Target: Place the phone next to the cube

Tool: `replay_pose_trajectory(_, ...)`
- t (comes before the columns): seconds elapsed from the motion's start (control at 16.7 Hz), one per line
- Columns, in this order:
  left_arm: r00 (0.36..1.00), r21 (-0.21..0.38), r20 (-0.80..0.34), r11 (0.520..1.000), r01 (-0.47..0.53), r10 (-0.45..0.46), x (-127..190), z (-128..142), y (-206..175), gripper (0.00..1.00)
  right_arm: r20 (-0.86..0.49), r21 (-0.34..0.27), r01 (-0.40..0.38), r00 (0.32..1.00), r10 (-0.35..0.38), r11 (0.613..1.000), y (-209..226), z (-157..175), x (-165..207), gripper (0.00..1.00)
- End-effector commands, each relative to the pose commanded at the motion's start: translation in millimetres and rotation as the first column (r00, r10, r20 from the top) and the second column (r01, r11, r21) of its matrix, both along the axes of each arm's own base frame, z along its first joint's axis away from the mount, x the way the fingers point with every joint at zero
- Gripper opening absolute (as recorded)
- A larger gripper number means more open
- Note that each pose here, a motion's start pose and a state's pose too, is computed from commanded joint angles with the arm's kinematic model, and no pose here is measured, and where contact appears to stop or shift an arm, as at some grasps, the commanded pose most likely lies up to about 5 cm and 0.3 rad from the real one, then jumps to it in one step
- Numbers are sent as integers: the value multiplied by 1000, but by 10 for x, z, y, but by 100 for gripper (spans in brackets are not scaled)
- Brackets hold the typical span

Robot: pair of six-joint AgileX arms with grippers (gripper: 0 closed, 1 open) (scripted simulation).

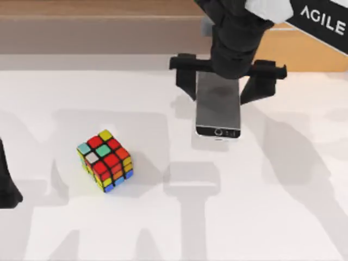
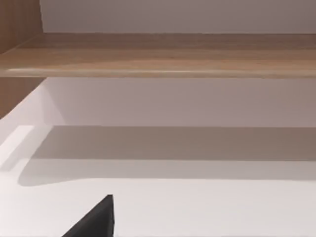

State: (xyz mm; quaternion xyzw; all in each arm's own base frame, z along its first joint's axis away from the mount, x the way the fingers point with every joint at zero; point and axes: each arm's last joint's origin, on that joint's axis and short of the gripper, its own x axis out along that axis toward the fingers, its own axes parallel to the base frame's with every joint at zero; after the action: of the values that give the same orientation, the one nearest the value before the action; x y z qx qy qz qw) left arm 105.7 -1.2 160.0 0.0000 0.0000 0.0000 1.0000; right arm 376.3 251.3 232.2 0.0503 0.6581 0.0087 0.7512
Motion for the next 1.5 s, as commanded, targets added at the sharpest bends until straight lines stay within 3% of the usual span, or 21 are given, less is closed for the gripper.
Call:
replay_pose_trajectory(0.36, 1000, 0, 0, 1000, 0, 0, 0, 0, 0, 100, -102, -64, -42, 994, 36, 997, 520, -330, -307, 0)
replay_pose_trajectory(0.84, 1000, 0, 0, 1000, 0, 0, 0, 0, 0, 100, -121, -80, -51, 992, 41, 995, 612, -397, -383, 0)
replay_pose_trajectory(1.14, 1000, 0, 0, 1000, 0, 0, 0, 0, 0, 100, -132, -59, -41, 991, 33, 997, 622, -402, -389, 0)
replay_pose_trajectory(1.5, 1000, 0, 0, 1000, 0, 0, 0, 0, 0, 100, -174, 28, -35, 984, 39, 999, 747, -413, -519, 0)
